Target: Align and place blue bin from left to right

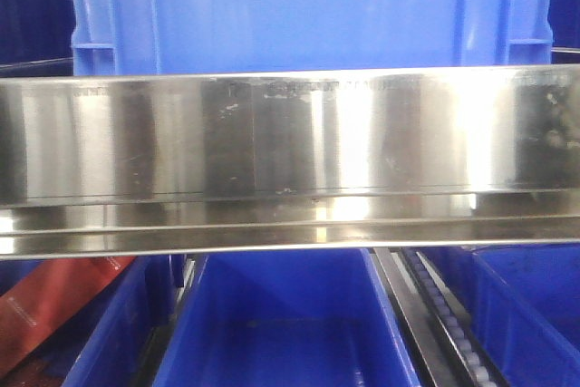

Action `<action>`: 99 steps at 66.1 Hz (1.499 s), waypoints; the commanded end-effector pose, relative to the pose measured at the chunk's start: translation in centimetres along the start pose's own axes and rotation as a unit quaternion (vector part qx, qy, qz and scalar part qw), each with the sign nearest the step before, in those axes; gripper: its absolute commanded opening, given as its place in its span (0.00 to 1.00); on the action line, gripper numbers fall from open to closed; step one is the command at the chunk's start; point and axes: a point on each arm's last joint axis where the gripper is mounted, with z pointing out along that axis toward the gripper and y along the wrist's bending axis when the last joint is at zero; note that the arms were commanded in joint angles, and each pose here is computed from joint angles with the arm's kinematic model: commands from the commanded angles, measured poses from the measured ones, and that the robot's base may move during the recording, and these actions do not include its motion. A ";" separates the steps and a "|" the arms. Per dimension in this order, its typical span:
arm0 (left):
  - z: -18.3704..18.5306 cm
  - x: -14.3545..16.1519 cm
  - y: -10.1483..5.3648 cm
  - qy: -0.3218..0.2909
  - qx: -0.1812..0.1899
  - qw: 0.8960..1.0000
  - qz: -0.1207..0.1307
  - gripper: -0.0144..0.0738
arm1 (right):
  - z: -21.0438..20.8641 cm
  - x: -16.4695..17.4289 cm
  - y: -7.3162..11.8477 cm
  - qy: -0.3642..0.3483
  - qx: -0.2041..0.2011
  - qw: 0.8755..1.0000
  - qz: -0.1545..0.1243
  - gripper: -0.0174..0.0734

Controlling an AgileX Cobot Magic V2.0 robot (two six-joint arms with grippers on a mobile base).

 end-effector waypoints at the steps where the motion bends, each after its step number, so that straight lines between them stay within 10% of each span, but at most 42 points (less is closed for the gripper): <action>1: -2.2 0.6 0.7 -0.013 -0.010 1.000 0.007 0.04 | -1.5 1.0 -0.4 -0.017 0.009 1.000 -0.006 0.12; 31: -5.5 11.3 1.5 -0.142 0.030 0.989 -0.002 0.04 | -4.9 13.2 -1.4 -0.114 -0.004 0.993 -0.010 0.12; 63: -5.5 26.0 1.2 -0.298 0.101 0.949 -0.019 0.04 | -6.7 24.6 -2.4 -0.204 0.001 0.976 -0.078 0.12; 99: -5.3 28.9 1.3 -0.315 0.104 0.943 -0.018 0.04 | -7.4 25.7 -2.5 -0.234 0.000 0.969 -0.077 0.12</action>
